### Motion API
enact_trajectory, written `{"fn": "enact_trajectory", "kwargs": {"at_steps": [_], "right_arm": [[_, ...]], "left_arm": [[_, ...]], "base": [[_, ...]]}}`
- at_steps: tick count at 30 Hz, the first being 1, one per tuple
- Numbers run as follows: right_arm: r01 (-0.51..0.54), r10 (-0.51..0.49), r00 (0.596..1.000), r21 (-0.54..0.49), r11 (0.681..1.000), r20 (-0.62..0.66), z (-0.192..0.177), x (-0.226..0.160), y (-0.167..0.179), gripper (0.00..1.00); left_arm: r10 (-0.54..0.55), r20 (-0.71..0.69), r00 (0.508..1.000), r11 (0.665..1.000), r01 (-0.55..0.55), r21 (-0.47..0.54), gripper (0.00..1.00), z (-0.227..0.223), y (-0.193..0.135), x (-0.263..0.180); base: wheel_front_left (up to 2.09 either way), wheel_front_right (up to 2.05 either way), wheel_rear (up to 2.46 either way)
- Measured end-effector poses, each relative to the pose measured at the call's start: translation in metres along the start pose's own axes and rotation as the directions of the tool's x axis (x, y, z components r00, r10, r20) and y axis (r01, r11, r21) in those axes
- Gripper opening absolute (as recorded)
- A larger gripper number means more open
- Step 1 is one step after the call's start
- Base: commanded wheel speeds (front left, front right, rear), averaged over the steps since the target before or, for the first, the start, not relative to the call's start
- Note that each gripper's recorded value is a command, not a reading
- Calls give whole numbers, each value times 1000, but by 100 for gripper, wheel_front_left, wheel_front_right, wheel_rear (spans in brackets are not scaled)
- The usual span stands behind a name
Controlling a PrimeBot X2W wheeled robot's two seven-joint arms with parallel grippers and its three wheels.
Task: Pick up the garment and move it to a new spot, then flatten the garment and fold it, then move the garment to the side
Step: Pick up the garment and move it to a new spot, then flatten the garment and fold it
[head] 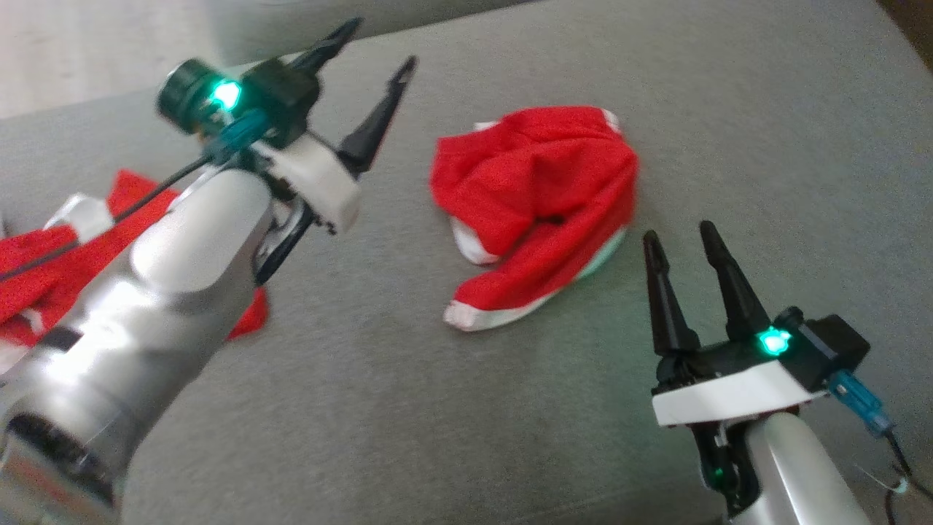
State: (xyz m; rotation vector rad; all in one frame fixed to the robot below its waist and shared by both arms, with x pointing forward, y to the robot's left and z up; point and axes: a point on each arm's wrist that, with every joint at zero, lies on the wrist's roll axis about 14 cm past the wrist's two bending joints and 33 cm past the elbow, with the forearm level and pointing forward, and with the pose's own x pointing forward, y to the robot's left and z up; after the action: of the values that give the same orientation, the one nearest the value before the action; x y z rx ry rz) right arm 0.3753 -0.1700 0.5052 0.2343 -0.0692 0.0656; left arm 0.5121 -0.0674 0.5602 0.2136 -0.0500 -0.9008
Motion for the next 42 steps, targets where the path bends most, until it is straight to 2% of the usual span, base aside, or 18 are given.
{"fn": "enact_trajectory", "kwargs": {"at_steps": [4, 8, 13, 14, 16, 19, 21, 25, 31, 33, 38, 42], "right_arm": [[-41, 42, 999, 4, 999, -7, -5, 6, 13, 100], [-84, 84, 996, 3, 996, 7, -2, 16, 26, 100], [-124, 124, 992, -4, 992, -2, -6, 17, 39, 100], [-124, 124, 992, -4, 992, -2, -6, 17, 39, 100], [-135, 135, 991, -6, 991, -10, -8, 14, 43, 100], [-149, 148, 989, -6, 989, -14, -9, 13, 47, 100], [-158, 158, 987, -16, 987, -11, -8, 14, 50, 100], [-164, 163, 986, -23, 986, -16, -10, 15, 52, 100], [-155, 154, 988, -34, 987, -29, -14, 17, 48, 100], [-117, 115, 993, -60, 991, -27, -14, 22, 33, 100], [-20, 23, 999, -98, 995, 24, 4, 56, 0, 100], [49, -48, 999, -130, 990, 17, 14, 93, -22, 100]], "left_arm": [[175, -18, 984, 985, -175, 0, 100, -14, 38, -50], [334, -66, 940, 939, -338, -63, 100, -42, 50, -110], [511, -92, 855, 836, -519, -179, 100, -59, 33, -177], [511, -92, 855, 836, -519, -179, 100, -59, 33, -177], [557, -104, 824, 805, -566, -177, 100, -65, 20, -199], [627, -138, 767, 731, -640, -235, 100, -75, 5, -229], [650, -155, 744, 701, -666, -253, 100, -81, -4, -241], [669, -140, 730, 683, -678, -273, 100, -79, -9, -245], [651, -101, 752, 707, -649, -281, 100, -73, -8, -235], [644, -109, 757, 710, -644, -285, 100, -78, -8, -231], [625, -124, 771, 717, -629, -299, 100, -87, -8, -223], [625, -108, 774, 717, -623, -312, 100, -85, 0, -215]], "base": [[0, 0, 0], [0, 0, 0], [0, 0, 0], [0, 0, 0], [0, 0, 0], [0, 0, 0], [0, 0, 0], [0, 0, 0], [0, 0, 0], [0, 0, 0], [0, 0, 0], [0, 0, 0]]}}
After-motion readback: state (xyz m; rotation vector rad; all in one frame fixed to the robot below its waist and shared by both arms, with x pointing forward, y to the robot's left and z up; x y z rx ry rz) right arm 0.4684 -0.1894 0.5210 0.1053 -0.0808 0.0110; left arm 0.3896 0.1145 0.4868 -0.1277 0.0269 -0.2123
